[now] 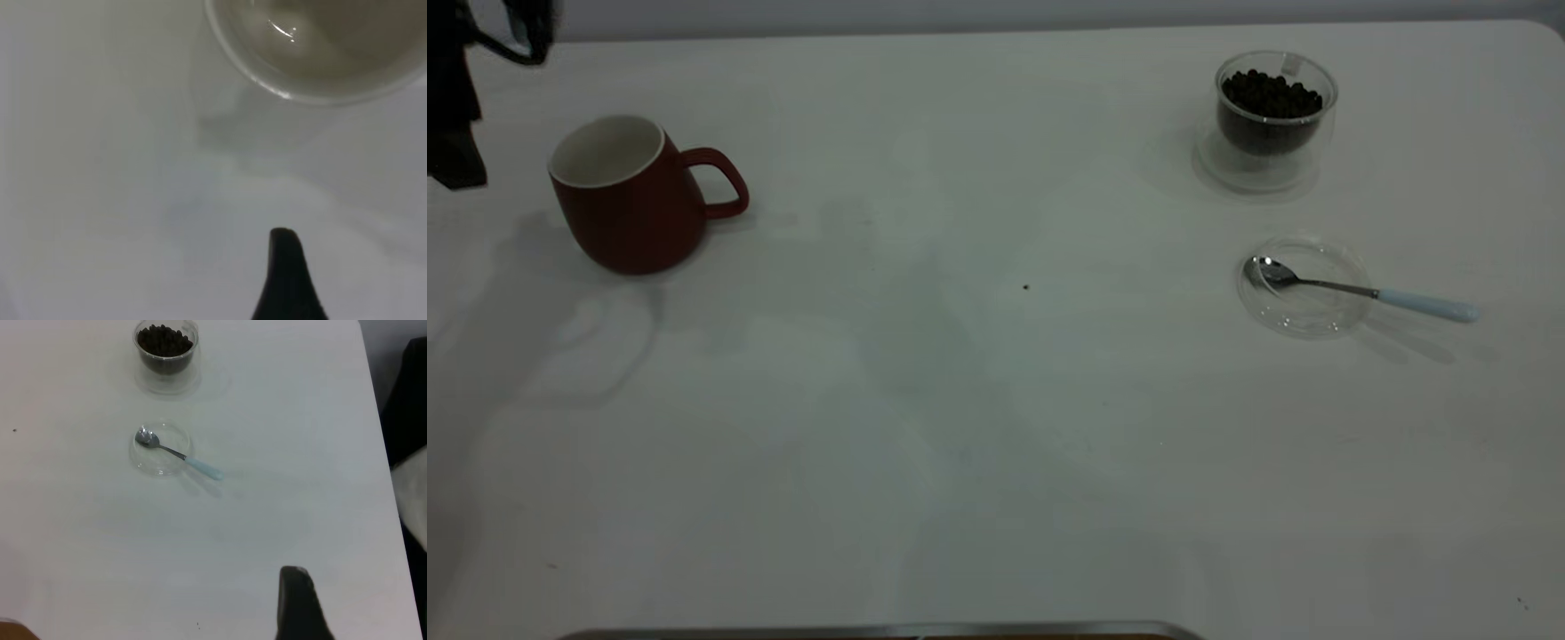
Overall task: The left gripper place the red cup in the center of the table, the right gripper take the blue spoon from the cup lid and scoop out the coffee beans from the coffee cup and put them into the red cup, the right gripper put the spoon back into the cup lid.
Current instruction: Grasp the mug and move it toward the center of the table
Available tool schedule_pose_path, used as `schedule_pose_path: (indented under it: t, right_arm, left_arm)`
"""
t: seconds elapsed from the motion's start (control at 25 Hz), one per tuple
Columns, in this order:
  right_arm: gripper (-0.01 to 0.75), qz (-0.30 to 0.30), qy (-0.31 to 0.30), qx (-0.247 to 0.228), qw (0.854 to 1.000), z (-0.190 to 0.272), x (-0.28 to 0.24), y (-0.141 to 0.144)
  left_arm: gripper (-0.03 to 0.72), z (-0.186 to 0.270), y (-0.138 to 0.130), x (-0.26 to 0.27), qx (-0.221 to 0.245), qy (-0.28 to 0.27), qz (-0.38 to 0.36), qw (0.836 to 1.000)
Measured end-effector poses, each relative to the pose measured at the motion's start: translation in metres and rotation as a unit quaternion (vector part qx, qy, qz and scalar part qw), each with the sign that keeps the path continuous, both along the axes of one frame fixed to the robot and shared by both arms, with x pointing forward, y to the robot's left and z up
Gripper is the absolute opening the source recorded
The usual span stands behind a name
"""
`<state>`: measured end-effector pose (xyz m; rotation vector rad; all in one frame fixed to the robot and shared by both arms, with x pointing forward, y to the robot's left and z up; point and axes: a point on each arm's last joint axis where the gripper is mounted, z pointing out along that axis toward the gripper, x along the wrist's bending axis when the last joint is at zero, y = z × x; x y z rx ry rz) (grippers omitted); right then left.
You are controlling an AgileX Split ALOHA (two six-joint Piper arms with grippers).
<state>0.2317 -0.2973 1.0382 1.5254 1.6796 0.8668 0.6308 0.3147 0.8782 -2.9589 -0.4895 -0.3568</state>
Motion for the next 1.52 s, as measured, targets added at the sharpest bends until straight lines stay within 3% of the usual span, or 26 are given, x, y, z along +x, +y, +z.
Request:
schedule_pose_path:
  t: [0.36,0.68,1.16,1.52]
  right_arm:
    - [0.478,0.000,0.000,0.000,1.000,0.000,0.000,0.000]
    - [0.478,0.000,0.000,0.000,1.000,0.000,0.000,0.000]
    - [0.478,0.000,0.000,0.000,1.000,0.000,0.000,0.000]
    - [0.478,0.000,0.000,0.000,1.000,0.000,0.000,0.000]
  left_arm:
    - [0.587,-0.025,-0.003,0.020,0.000,-0.011,-0.015,1.000]
    - [0.587,-0.042,-0.033,0.034,0.004,-0.014,-0.076,0.997]
    - [0.587,-0.045,-0.127,0.035,-0.011,-0.051,-0.178,0.983]
    - [0.587,-0.032,-0.203,0.028,-0.051,-0.096,-0.192,0.975]
